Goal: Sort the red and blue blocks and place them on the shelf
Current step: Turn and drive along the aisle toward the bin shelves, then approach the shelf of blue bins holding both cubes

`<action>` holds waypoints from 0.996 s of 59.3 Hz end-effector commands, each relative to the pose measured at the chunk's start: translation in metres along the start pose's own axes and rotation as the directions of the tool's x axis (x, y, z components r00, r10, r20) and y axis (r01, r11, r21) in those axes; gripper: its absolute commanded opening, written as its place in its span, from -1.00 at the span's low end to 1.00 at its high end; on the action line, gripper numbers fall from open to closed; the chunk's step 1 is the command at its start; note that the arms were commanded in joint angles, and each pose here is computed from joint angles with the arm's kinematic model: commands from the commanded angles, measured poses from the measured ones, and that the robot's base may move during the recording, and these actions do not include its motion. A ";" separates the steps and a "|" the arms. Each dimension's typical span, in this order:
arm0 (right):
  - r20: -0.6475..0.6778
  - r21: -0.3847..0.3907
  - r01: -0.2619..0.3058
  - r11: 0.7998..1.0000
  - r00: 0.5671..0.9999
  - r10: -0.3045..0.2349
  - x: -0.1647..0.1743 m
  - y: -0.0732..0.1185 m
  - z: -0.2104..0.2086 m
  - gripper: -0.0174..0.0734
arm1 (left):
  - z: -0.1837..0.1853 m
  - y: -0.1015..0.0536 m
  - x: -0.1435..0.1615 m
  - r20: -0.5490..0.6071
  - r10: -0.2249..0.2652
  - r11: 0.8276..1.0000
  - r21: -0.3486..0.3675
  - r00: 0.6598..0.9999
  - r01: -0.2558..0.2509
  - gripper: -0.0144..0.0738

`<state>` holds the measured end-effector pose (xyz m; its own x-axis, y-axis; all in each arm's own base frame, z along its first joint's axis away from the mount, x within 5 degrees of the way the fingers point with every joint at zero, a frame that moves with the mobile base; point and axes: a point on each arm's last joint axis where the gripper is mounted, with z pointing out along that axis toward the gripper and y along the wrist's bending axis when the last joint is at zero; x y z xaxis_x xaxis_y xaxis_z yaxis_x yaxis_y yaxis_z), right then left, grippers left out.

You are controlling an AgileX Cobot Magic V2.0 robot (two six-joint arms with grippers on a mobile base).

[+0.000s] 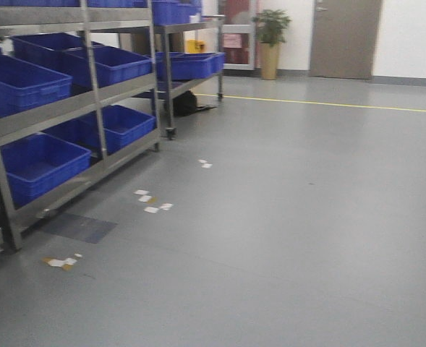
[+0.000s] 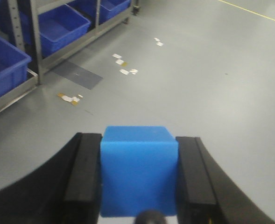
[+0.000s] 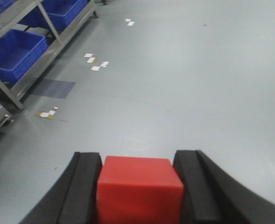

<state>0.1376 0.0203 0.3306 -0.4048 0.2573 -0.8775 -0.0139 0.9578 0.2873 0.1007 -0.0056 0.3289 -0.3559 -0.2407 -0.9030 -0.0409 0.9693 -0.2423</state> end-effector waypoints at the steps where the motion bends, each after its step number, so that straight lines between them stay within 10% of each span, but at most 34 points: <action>1: 0.118 -0.031 0.024 0.999 0.993 -0.020 -0.017 0.005 -0.006 -0.50 | -0.005 -0.004 -0.016 0.107 -0.012 0.999 0.031 0.994 0.008 -0.38; 59: 0.117 -0.031 0.024 0.999 0.993 -0.020 -0.017 0.005 -0.005 -0.50 | -0.005 -0.004 -0.016 0.107 -0.012 0.999 0.031 0.994 0.008 -0.38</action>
<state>0.1376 0.0203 0.3306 -0.4048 0.2573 -0.8775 -0.0139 0.9578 0.2873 0.1007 -0.0056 0.3289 -0.3559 -0.2407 -0.9030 -0.0409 0.9693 -0.2423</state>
